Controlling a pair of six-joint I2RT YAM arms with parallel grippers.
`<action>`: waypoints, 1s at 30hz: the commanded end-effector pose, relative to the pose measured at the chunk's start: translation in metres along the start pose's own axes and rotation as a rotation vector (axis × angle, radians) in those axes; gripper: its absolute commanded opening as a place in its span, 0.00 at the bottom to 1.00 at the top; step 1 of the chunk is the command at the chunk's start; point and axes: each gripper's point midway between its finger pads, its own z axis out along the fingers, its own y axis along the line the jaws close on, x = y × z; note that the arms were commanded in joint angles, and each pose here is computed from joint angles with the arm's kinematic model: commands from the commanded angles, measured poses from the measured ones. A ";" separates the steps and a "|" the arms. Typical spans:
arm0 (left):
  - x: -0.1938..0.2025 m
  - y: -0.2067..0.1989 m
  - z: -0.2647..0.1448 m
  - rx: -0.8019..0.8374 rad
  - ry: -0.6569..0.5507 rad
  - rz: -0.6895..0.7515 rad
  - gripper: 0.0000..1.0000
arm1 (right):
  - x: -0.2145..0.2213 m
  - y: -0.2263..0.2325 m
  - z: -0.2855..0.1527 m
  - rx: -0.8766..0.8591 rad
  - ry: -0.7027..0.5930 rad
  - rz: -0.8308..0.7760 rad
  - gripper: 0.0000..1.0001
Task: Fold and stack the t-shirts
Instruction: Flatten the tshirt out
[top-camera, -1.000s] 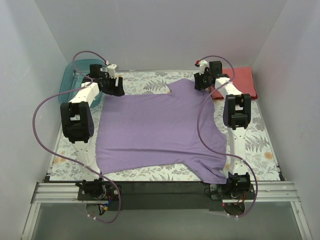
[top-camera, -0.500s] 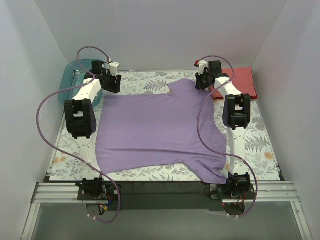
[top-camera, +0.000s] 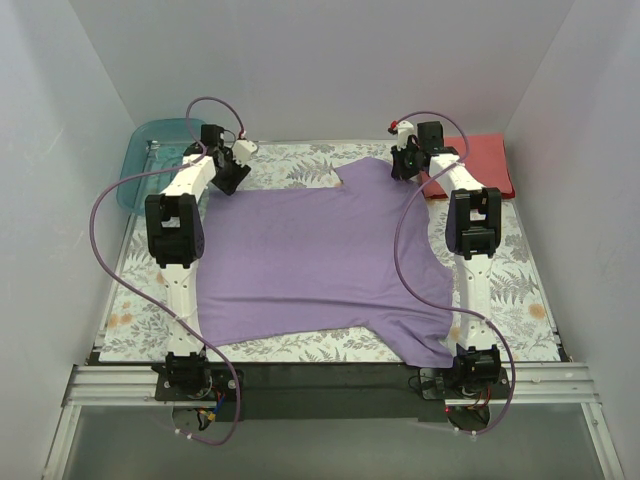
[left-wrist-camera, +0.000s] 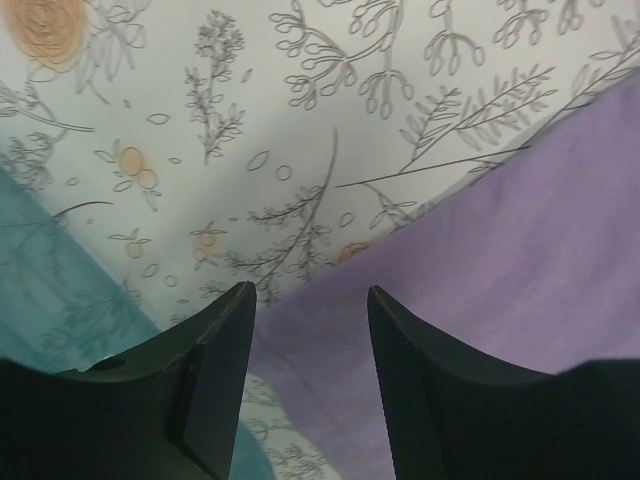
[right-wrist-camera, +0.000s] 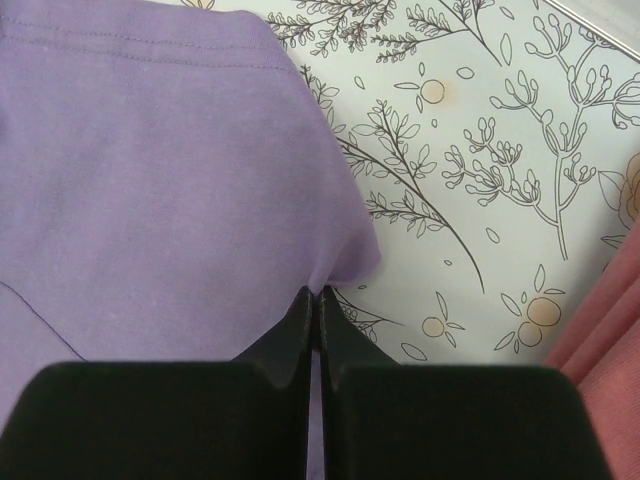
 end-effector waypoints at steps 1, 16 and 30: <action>-0.018 0.028 -0.027 -0.094 -0.004 0.145 0.48 | -0.007 0.000 -0.013 -0.001 0.000 -0.012 0.01; 0.006 0.028 -0.013 -0.051 0.105 0.312 0.44 | -0.007 0.001 -0.016 -0.002 0.003 -0.033 0.01; 0.032 0.006 0.003 0.092 0.170 0.416 0.33 | -0.008 0.002 -0.017 -0.005 0.001 -0.048 0.01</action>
